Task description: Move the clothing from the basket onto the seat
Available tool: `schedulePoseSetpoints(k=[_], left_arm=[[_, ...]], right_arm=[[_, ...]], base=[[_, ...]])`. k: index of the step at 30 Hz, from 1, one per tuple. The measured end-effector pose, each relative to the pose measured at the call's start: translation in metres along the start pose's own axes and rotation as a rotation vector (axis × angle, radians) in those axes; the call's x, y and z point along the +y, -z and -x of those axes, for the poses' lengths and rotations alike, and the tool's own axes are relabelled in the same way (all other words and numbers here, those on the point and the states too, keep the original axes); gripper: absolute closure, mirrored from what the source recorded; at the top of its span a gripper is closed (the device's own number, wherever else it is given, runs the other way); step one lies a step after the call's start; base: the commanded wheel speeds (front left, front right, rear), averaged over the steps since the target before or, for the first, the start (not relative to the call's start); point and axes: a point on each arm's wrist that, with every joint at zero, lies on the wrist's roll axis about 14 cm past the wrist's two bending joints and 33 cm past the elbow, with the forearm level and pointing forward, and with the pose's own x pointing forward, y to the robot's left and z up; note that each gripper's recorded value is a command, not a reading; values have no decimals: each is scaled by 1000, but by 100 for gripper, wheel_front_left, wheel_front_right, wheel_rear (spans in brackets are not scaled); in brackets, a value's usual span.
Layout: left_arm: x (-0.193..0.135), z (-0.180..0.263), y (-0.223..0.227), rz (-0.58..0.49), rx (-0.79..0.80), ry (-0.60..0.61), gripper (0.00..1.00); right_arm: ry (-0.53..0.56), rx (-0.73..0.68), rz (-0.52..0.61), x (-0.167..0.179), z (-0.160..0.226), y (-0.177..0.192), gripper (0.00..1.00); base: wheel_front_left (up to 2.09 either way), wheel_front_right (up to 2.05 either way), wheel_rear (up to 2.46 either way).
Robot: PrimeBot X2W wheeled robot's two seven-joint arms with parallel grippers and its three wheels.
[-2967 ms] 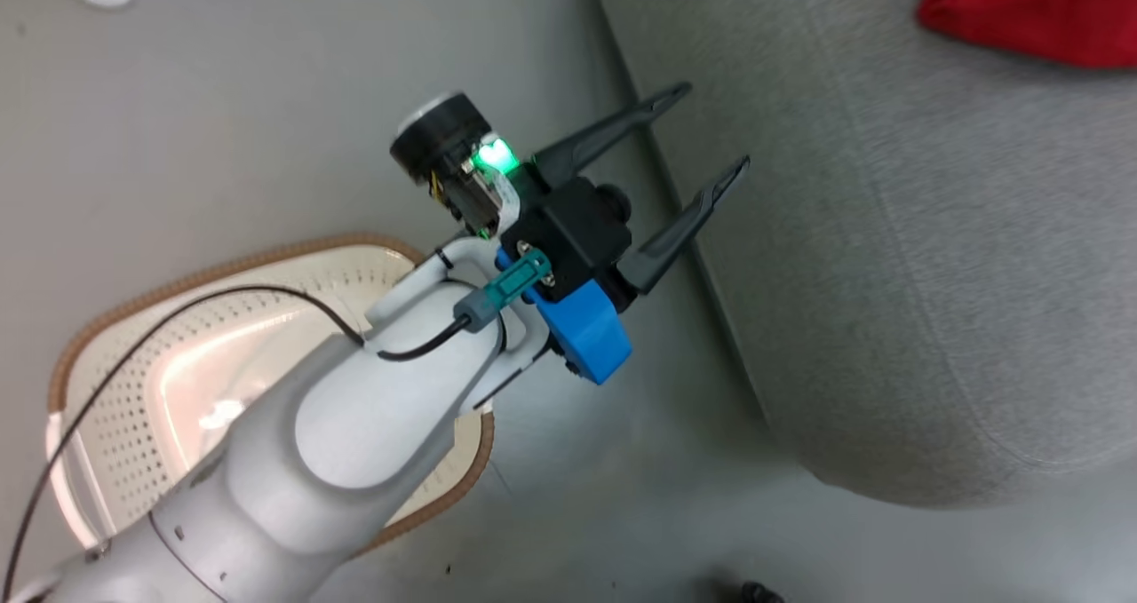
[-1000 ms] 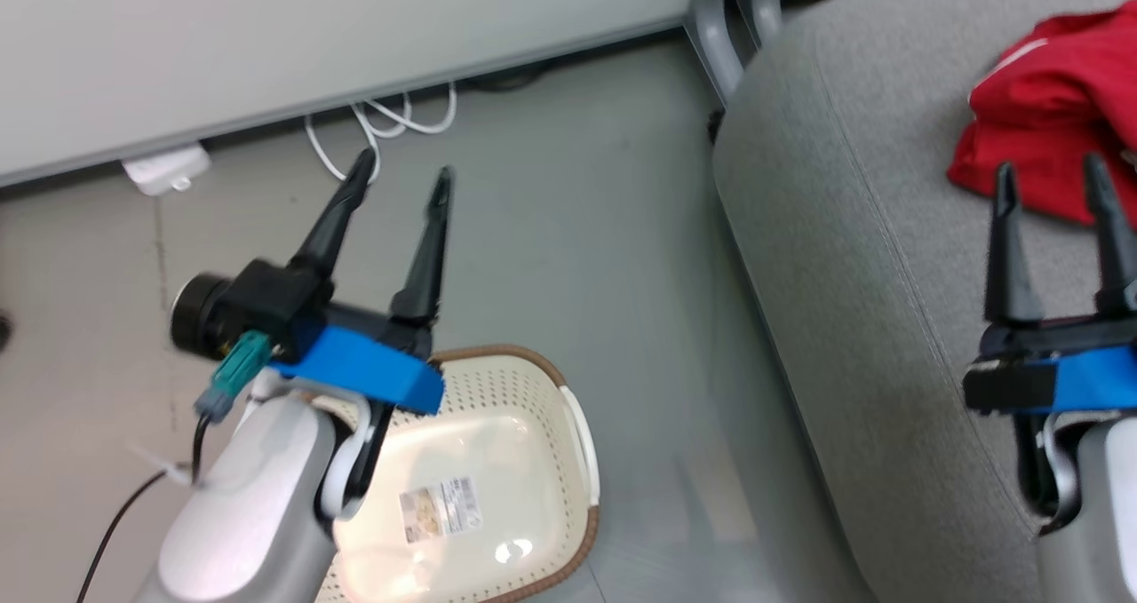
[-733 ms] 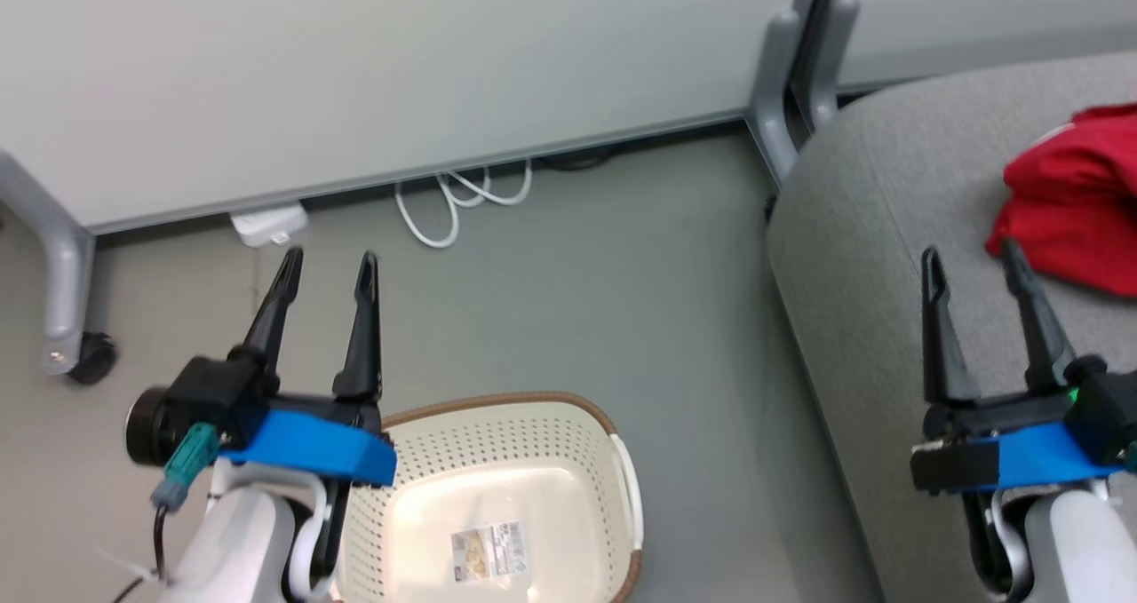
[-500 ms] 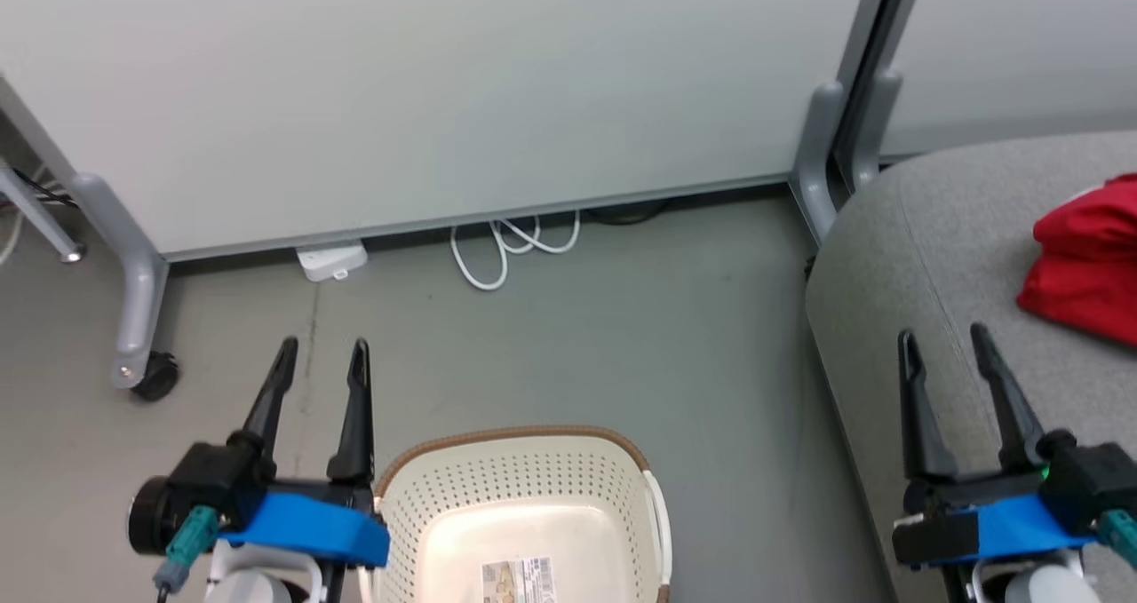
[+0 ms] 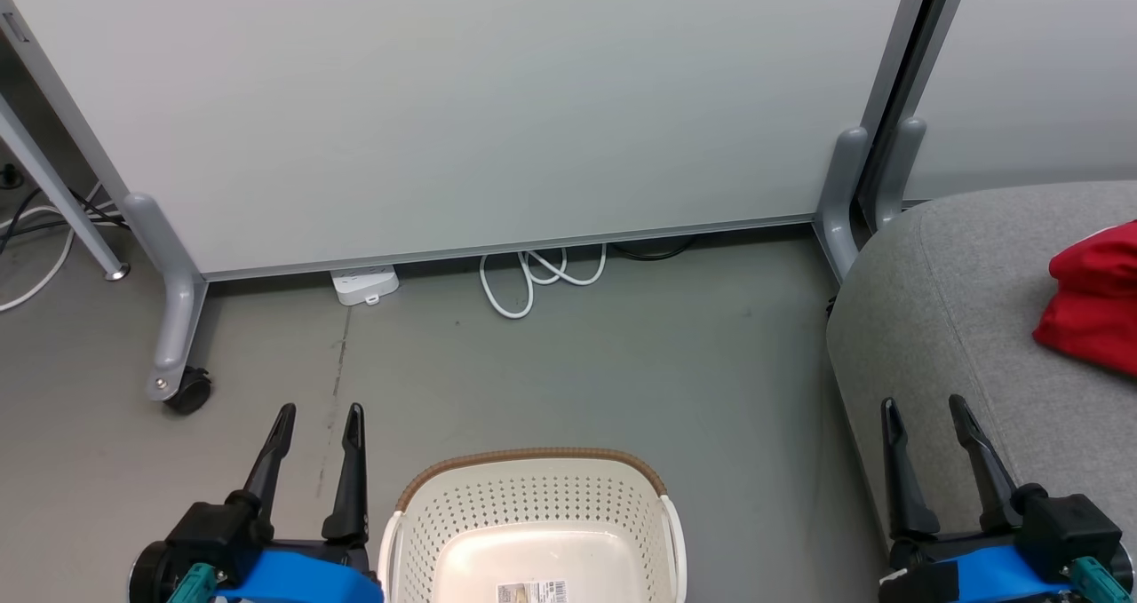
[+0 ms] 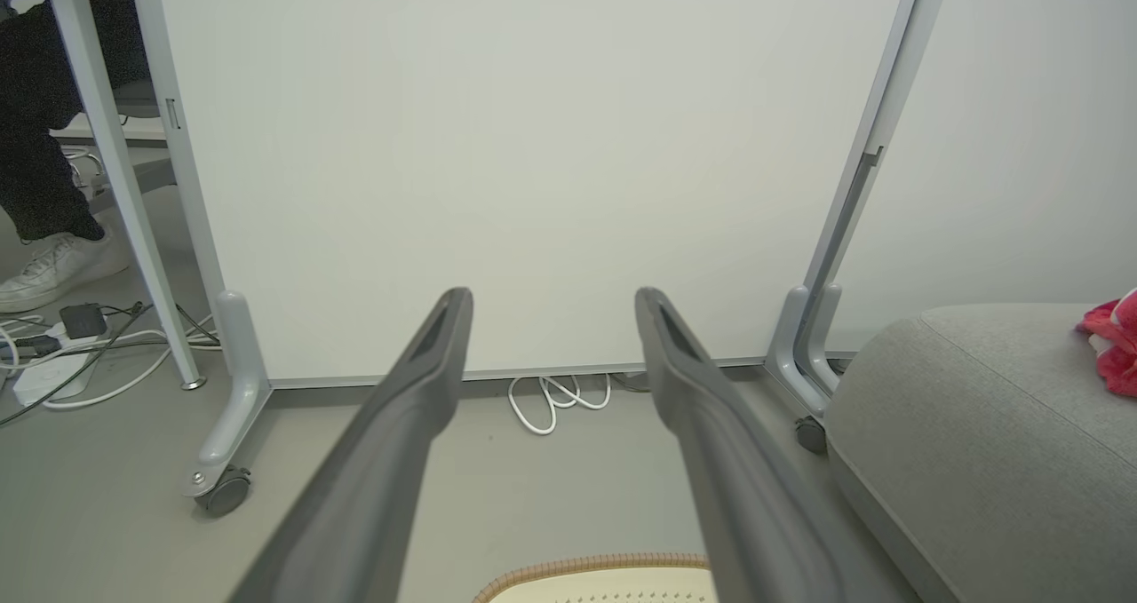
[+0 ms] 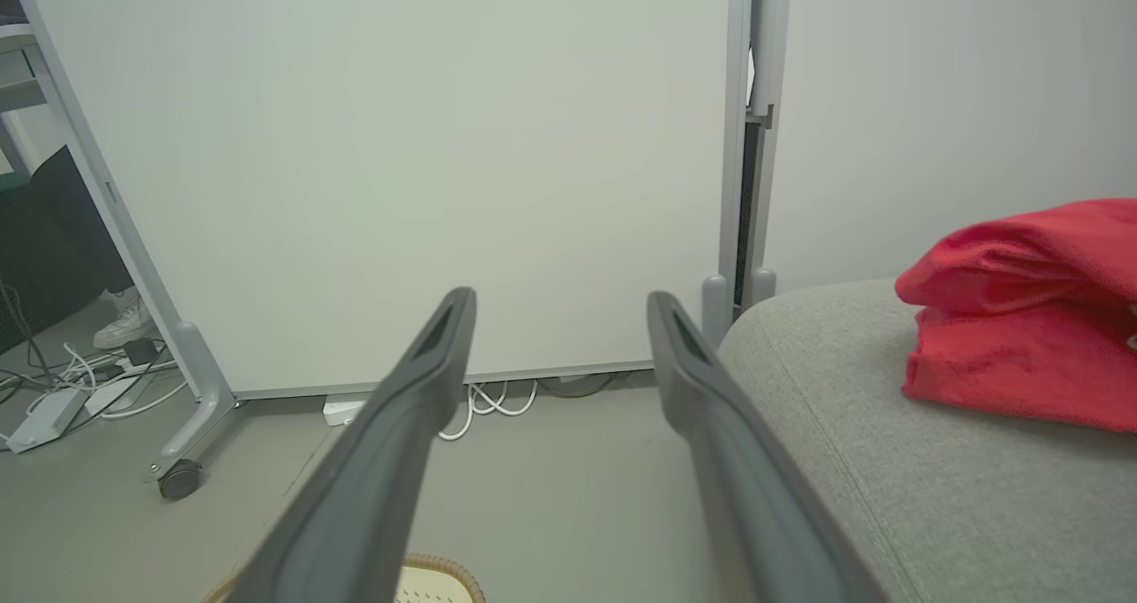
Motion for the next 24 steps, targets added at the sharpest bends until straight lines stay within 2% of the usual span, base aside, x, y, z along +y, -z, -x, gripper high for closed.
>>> schedulePoseSetpoints(k=[7, 8, 13, 24], left_arm=[[1, 4, 6, -8, 17, -1, 0], [1, 4, 6, -6, 19, 1, 100], [2, 13, 26, 19, 86, -15, 100], [15, 14, 31, 217, 115, -89, 100]], right_arm=[[3, 4, -7, 1, 3, 1, 0], [4, 6, -8, 1, 3, 2, 100], [14, 58, -27, 0, 9, 17, 100], [85, 85, -234, -11, 10, 23, 100]], base=[[0, 0, 0], [0, 0, 0], [0, 0, 0], [0, 0, 0]])
